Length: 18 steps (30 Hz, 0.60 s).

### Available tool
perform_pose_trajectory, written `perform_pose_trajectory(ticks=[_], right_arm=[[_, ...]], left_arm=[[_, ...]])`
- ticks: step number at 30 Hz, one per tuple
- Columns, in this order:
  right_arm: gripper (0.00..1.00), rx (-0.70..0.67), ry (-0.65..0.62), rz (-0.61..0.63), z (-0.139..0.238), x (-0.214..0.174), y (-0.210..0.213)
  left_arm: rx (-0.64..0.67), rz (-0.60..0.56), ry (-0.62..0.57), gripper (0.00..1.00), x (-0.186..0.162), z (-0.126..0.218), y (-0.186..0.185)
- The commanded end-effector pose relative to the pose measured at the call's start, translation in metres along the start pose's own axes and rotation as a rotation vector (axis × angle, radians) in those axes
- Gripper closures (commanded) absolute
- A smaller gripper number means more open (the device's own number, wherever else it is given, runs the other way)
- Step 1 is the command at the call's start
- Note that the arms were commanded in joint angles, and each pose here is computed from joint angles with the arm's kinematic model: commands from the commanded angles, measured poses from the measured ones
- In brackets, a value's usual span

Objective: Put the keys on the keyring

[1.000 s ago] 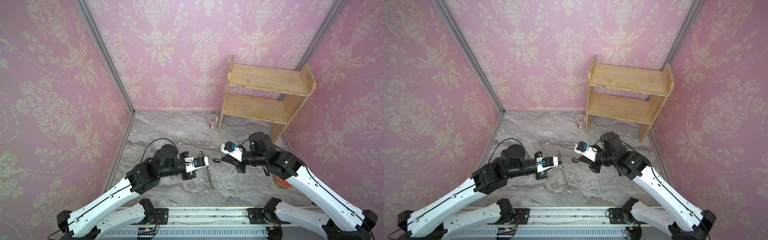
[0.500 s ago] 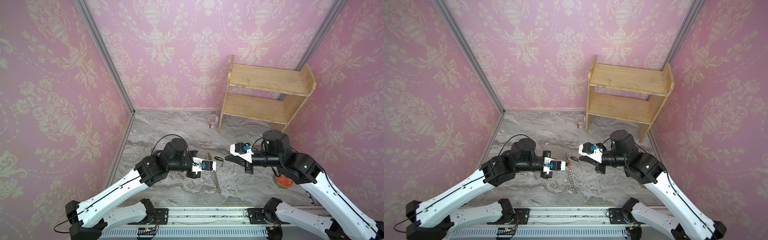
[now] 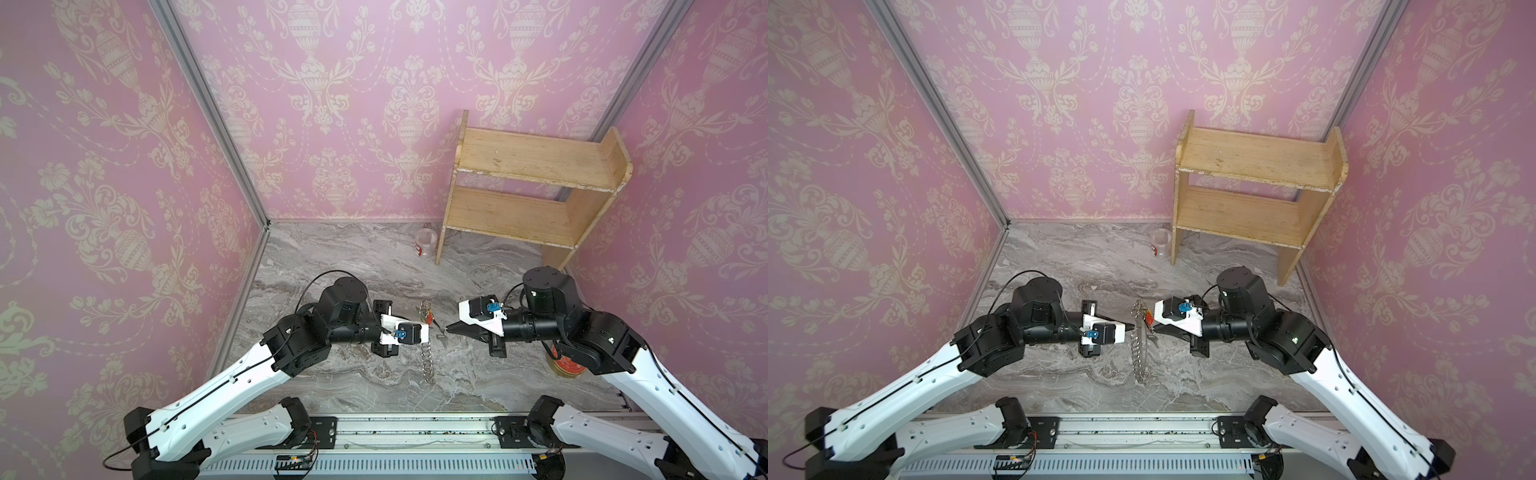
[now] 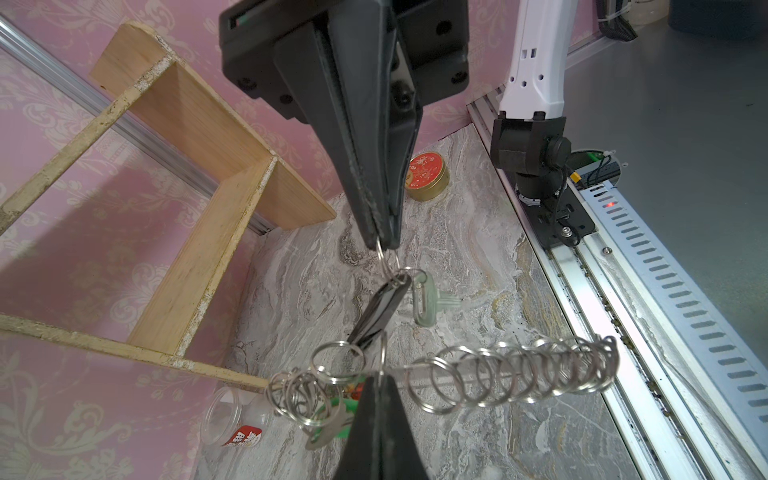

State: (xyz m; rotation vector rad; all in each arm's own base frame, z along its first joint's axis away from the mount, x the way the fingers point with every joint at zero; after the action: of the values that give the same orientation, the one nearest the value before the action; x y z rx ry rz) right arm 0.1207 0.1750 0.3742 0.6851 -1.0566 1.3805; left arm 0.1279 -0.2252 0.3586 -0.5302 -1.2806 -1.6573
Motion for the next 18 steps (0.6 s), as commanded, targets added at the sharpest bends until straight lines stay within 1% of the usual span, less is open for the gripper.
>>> perform_pose_trajectory(ticks=[1, 7, 13, 18], right_arm=[[1.00, -0.050, -0.001, 0.006, -0.0033, -0.0035, 0.0011], [1.00, -0.113, 0.017, 0.059, -0.0096, -0.0040, 0.0057], [1.00, -0.176, -0.009, 0.112, -0.0081, 0.0005, 0.0087], [1.00, -0.215, -0.019, 0.133, -0.0066, 0.0035, 0.0077]], left_arm=[[0.035, 0.008, -0.053, 1.00, 0.0102, 0.0037, 0.0071], [0.031, 0.033, -0.064, 1.00, 0.0115, 0.0034, 0.0076], [0.023, 0.056, -0.065, 1.00, 0.0092, 0.0010, 0.0070], [0.023, 0.072, -0.072, 1.00, 0.0084, 0.0010, 0.0075]])
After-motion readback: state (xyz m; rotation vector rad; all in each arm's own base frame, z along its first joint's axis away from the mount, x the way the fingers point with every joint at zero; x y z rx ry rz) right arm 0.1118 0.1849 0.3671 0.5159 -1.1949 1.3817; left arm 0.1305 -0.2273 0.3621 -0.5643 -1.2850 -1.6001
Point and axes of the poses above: each gripper's point midway between its finger pads, its own z axis back along the fingers, its own y axis along the line the jaws close on, x = y × z, the point moved 8 cm from there along z, back along the fingers
